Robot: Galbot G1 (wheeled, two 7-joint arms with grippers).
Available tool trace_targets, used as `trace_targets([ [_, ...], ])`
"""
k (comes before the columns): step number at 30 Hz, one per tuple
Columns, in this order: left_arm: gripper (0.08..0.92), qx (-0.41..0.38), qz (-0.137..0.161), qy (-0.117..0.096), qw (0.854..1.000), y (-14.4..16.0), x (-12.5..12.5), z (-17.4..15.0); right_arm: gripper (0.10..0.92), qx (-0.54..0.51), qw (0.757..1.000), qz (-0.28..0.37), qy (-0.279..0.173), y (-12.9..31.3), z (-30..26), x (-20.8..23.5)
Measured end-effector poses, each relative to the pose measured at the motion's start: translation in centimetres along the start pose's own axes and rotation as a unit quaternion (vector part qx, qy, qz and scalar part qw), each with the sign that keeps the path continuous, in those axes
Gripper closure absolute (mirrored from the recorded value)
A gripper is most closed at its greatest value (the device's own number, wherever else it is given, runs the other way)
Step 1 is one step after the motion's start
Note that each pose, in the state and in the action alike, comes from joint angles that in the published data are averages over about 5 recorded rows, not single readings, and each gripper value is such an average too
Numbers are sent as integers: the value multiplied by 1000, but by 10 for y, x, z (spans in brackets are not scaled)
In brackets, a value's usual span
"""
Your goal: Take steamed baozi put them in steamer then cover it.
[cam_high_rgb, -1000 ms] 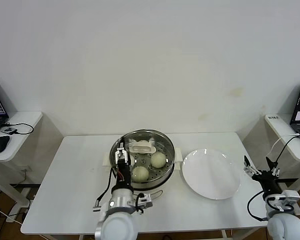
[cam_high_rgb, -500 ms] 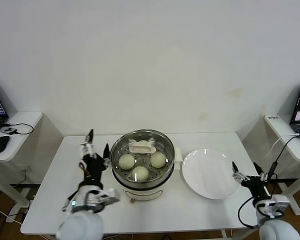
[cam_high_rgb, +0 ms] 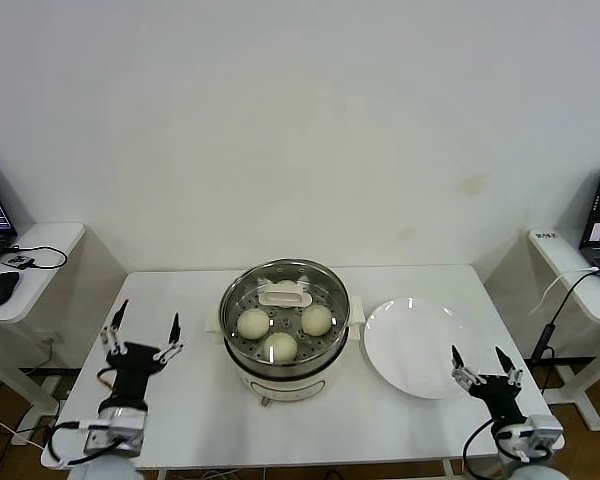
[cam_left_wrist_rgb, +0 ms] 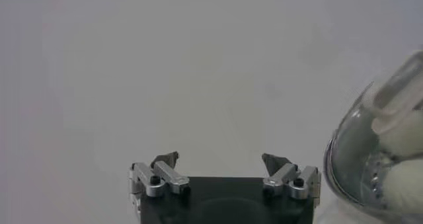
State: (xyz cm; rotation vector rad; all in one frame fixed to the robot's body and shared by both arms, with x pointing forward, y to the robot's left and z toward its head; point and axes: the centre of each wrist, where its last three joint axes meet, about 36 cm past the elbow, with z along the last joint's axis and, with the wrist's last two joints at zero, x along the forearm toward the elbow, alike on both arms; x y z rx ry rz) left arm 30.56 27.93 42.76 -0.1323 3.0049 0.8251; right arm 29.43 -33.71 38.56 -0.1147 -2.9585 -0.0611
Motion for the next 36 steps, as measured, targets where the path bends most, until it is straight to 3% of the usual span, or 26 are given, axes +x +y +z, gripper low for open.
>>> trace_targets([
  [7,177,62,-3,48,997,5,14,27,200,-3,1000,10,15,8,9,8],
  [13,177,81,2,71,994,6,21,40,200,-10,999,22,22,10,17,9],
  [24,177,95,5,80,992,8,32,46,200,9,999,36,11,8,15,12],
  [36,177,90,10,74,993,10,38,51,200,33,999,32,5,3,7,15],
])
